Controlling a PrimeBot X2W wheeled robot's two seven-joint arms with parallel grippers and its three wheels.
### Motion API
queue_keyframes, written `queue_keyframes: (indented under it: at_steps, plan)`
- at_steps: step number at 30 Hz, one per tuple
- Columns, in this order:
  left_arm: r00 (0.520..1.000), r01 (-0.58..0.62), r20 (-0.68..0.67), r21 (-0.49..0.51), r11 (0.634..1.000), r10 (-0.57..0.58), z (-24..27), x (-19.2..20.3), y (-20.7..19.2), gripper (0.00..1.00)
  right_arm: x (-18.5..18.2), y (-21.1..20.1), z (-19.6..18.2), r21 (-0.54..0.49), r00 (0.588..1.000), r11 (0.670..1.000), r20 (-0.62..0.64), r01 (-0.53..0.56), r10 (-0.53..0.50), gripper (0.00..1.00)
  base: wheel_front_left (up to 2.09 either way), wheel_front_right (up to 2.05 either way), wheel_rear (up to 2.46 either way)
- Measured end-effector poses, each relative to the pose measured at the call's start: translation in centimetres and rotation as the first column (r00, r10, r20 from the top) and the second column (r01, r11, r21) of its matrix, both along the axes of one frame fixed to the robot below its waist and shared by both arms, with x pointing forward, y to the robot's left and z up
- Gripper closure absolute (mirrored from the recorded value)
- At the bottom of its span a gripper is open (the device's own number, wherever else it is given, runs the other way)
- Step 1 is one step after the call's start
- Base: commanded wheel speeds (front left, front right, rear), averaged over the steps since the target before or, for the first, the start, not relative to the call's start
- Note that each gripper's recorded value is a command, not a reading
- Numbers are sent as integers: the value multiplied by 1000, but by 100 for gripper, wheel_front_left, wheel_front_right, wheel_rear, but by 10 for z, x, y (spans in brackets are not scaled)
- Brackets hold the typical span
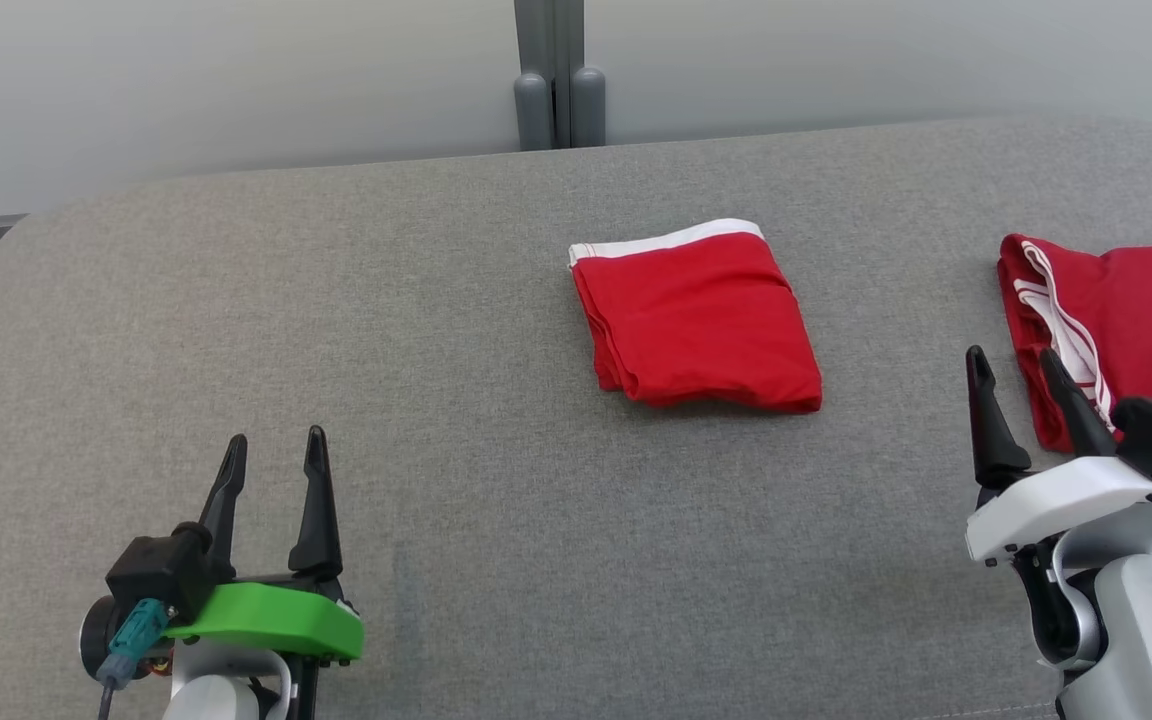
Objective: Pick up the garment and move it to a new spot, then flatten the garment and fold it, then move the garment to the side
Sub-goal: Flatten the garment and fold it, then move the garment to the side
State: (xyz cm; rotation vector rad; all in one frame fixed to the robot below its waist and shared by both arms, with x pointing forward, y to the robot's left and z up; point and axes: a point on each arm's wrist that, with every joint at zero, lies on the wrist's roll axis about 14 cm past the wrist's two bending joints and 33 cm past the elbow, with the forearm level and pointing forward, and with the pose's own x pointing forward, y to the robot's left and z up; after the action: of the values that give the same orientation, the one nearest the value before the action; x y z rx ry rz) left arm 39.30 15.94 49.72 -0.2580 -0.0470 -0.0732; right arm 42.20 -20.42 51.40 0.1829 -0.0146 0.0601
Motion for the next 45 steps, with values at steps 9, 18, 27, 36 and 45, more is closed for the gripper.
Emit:
queue_keyframes:
  at_steps: [9, 18, 27, 36, 45]
  plan:
    - [1000, -13, 10, 2, 1000, 13, 3, -3, 5, 0, -1, 8, -1, -4, 1000, 1000, -9, -18, 18, 0, 0, 0, 0]
    - [999, -30, 14, 4, 1000, 30, 4, -3, 10, 0, 5, 10, -6, -6, 999, 1000, -35, -26, 26, 0, 0, 0, 0]
    - [998, -63, 7, -2, 998, 63, 2, -2, 20, 0, 54, 36, -14, -34, 963, 989, -237, -143, 131, 0, 0, 0, 0]
    - [988, -149, -41, 4, 989, 149, -12, -9, 47, 0, 102, 64, -62, 6, 816, 976, -548, -218, 185, 0, 0, 0, 0]
    - [971, -220, -93, 20, 975, 221, -28, -13, 70, 0, 111, 97, -129, 44, 655, 966, -727, -255, 206, 0, 0, 0, 0]
